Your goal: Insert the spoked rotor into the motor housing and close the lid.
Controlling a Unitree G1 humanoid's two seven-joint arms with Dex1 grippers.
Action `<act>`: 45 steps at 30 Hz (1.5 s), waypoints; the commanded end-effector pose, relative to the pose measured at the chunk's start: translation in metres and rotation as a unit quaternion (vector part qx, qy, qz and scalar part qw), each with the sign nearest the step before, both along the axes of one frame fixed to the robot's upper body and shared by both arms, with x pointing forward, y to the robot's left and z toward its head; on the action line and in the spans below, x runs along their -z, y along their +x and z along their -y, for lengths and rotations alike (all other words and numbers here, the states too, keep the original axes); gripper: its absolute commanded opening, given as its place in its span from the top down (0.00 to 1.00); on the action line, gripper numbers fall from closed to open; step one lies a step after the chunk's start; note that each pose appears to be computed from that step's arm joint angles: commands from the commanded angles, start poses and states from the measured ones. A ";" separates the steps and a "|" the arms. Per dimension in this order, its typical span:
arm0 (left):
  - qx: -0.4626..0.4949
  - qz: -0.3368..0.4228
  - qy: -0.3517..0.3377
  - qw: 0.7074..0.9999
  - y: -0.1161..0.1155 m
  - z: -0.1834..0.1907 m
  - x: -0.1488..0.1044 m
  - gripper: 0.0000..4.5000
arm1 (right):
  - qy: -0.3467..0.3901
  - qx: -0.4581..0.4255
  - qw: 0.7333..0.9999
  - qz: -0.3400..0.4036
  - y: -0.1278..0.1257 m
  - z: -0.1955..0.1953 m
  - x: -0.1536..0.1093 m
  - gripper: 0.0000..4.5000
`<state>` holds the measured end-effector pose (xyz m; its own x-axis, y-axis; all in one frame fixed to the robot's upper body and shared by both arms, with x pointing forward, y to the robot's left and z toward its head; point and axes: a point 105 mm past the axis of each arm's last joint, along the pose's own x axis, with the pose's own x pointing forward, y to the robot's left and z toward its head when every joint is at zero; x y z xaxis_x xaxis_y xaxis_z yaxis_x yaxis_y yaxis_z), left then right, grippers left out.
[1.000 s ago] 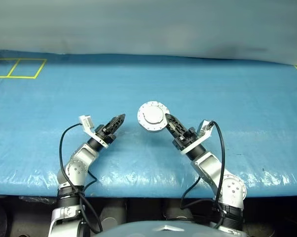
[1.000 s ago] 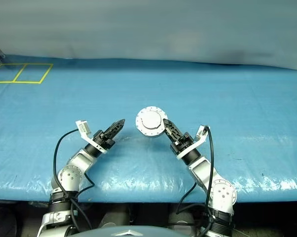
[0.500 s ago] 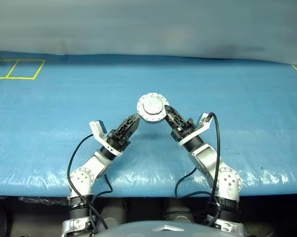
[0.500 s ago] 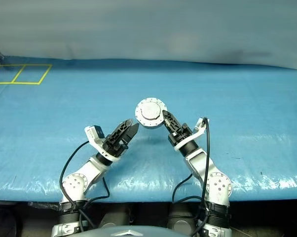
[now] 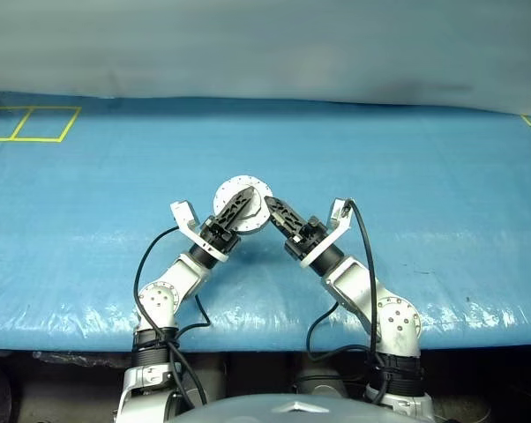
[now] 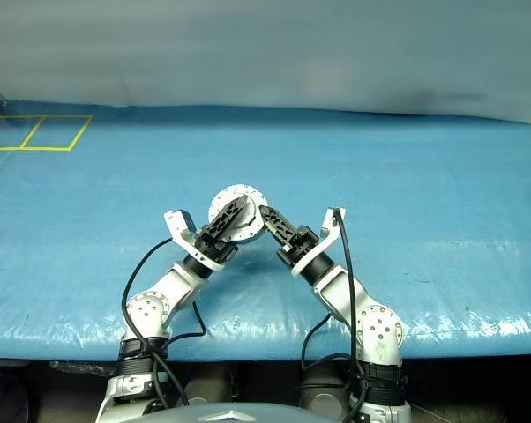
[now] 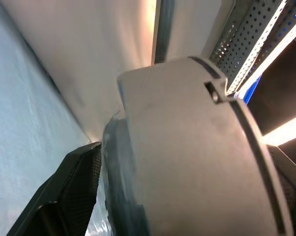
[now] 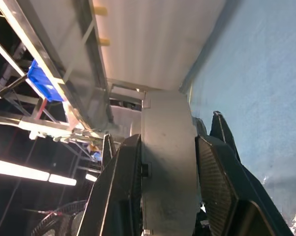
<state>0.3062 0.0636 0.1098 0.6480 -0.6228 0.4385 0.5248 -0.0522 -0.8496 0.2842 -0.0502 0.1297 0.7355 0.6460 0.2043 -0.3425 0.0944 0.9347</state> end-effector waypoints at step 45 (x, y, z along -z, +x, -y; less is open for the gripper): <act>-0.563 -0.237 0.196 0.767 0.088 -0.217 0.049 0.25 | -0.453 0.164 0.861 0.162 0.031 0.026 0.051 0.29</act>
